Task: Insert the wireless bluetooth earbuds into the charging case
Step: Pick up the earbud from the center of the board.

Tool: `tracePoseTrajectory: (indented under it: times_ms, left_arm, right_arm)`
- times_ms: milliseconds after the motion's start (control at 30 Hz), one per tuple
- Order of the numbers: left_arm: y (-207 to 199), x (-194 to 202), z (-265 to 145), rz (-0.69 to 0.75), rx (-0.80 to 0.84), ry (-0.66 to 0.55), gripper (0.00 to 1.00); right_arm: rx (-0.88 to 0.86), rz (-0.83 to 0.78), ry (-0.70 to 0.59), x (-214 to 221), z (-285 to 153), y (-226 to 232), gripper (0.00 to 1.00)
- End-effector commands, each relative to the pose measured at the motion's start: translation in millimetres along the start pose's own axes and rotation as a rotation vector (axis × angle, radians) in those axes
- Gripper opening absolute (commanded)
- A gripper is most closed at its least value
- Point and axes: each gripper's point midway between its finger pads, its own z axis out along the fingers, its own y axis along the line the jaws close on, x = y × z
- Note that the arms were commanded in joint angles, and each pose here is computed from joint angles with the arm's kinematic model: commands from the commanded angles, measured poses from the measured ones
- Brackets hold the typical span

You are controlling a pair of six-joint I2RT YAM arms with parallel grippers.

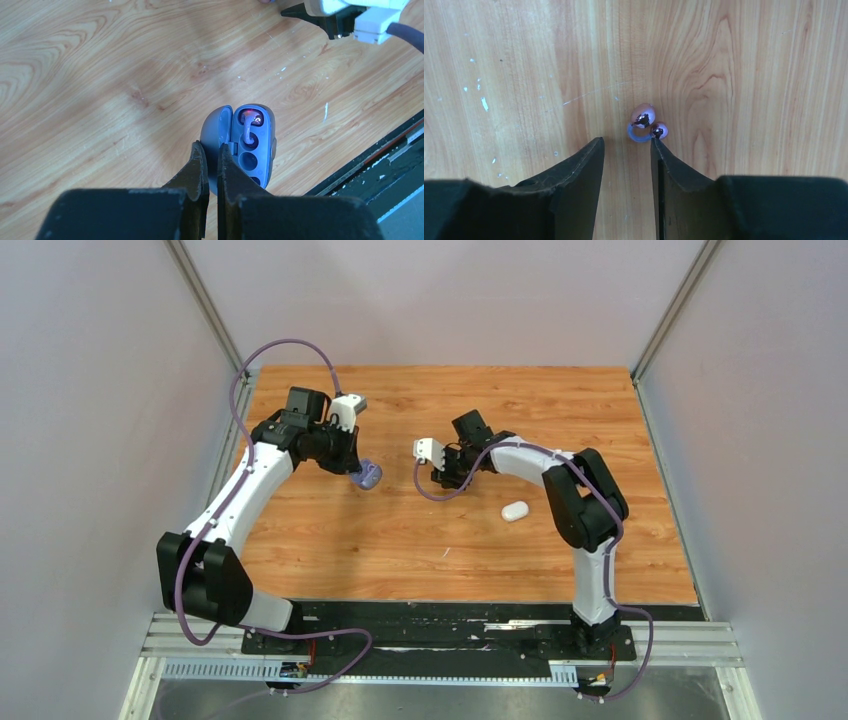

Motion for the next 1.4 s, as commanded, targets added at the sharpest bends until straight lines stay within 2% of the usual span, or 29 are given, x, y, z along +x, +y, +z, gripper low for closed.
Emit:
tracePoseTrajectory:
  times_ms: [0, 200, 367, 533, 767, 1000, 1367]
  left_arm:
    - [-1.1, -17.6, -9.3, 0.025, 0.002, -0.051, 0.0]
    - [0.3, -18.1, -7.6, 0.022, -0.002, -0.054, 0.0]
    - [1.9, -19.2, -8.7, 0.023, -0.008, -0.057, 0.0]
    - [3.8, -17.0, -8.3, 0.018, -0.011, -0.052, 0.0]
    - [6.6, -17.3, -9.8, 0.014, -0.019, -0.053, 0.0]
    - [8.6, -17.1, -11.1, 0.011, -0.024, -0.054, 0.0]
    - [10.7, -16.7, -11.3, 0.006, -0.026, -0.052, 0.0]
  right_arm:
    - [0.045, -0.181, -0.056, -19.4, -19.2, -6.8, 0.4]
    - [-0.004, -0.371, -0.103, -21.2, -27.1, 12.5, 0.42]
    - [0.002, -0.396, -0.119, -26.2, -26.8, 5.2, 0.42]
    - [-0.003, -0.425, -0.144, -31.7, -21.4, -2.5, 0.49]
    - [-0.05, -0.418, -0.14, -27.3, -8.5, -4.9, 0.51]
    - [-0.182, -0.312, -0.099, -12.9, -2.4, -3.6, 0.44]
    - [-0.336, -0.236, -0.016, 18.9, 1.3, 9.0, 0.43]
